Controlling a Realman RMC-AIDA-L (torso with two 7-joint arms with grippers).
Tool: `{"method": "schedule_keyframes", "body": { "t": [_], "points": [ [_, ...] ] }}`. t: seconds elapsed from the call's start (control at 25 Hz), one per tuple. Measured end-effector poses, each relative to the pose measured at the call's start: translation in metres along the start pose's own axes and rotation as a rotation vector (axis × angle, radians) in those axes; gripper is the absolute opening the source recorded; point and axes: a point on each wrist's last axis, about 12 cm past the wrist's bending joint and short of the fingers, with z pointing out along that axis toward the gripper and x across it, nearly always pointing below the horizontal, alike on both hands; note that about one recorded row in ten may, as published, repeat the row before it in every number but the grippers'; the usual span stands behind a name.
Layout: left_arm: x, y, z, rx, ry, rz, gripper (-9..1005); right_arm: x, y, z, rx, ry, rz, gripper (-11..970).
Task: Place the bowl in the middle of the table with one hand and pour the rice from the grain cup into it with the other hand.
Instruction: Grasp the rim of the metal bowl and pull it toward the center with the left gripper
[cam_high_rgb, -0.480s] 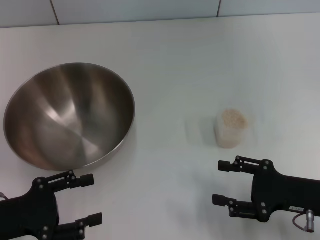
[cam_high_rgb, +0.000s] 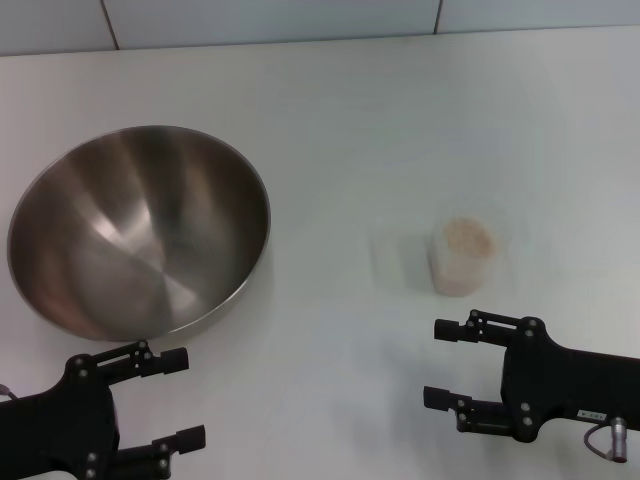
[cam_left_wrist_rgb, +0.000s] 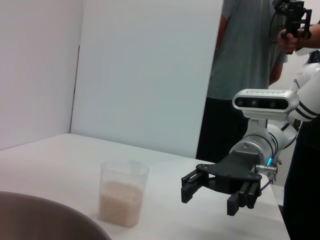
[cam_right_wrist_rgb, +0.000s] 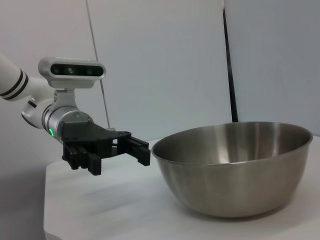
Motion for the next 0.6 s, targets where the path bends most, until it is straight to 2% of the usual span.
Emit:
{"method": "schedule_keyframes", "body": {
  "t": [0.4,0.6],
  "points": [
    [0.0001,-0.0003,0.0007,0.001,-0.001,0.0,726,0.0004,0.0006,0.0,0.001,0.0,0.002,720],
    [-0.0083,0.0019,-0.0021,-0.021,-0.071,0.015,720,0.0003,0.0005,0.0003,0.0,-0.001,0.001,719]
  ]
}}
